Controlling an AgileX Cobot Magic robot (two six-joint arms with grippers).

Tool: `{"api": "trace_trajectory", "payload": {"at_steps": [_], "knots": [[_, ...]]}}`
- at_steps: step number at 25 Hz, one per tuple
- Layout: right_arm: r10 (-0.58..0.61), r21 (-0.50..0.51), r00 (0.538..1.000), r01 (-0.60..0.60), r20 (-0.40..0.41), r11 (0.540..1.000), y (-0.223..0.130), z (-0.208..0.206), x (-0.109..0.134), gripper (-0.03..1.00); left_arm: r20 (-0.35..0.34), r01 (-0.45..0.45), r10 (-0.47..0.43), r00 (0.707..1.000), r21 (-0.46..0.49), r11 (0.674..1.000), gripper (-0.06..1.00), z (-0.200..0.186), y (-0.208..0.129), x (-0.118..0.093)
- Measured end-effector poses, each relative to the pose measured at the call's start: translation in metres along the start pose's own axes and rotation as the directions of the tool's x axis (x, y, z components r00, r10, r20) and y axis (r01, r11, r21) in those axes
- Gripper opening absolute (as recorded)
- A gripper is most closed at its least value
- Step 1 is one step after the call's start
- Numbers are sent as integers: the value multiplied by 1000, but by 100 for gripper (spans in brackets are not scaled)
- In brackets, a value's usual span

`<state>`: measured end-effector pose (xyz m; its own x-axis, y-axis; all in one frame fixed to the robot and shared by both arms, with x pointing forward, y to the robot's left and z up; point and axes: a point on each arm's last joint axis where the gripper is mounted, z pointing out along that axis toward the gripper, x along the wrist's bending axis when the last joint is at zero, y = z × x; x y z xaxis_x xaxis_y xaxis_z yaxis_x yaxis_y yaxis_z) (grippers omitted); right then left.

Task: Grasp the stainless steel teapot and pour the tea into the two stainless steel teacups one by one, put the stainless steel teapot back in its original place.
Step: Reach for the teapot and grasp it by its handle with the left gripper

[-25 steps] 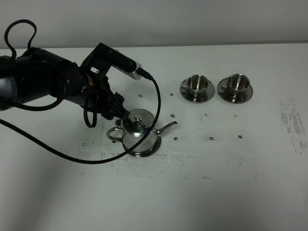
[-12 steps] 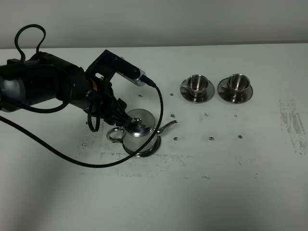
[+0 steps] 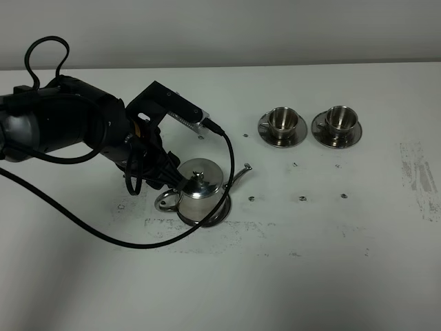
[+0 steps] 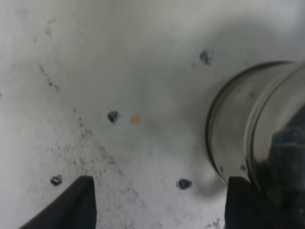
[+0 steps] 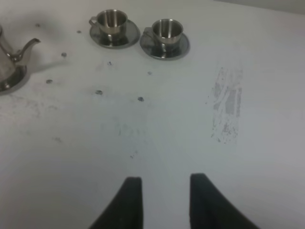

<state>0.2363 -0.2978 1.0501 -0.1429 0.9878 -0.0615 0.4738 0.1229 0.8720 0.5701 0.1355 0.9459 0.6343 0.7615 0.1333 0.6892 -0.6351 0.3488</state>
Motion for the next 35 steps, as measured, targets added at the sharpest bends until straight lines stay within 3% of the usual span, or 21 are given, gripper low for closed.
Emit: {"api": "trace_trajectory", "payload": {"at_steps": [35], "knots": [[0, 0, 1000, 0, 0, 1000, 0, 0, 0, 23, 85, -25, 6, 996, 222, 975, 56, -7, -19, -15]]}}
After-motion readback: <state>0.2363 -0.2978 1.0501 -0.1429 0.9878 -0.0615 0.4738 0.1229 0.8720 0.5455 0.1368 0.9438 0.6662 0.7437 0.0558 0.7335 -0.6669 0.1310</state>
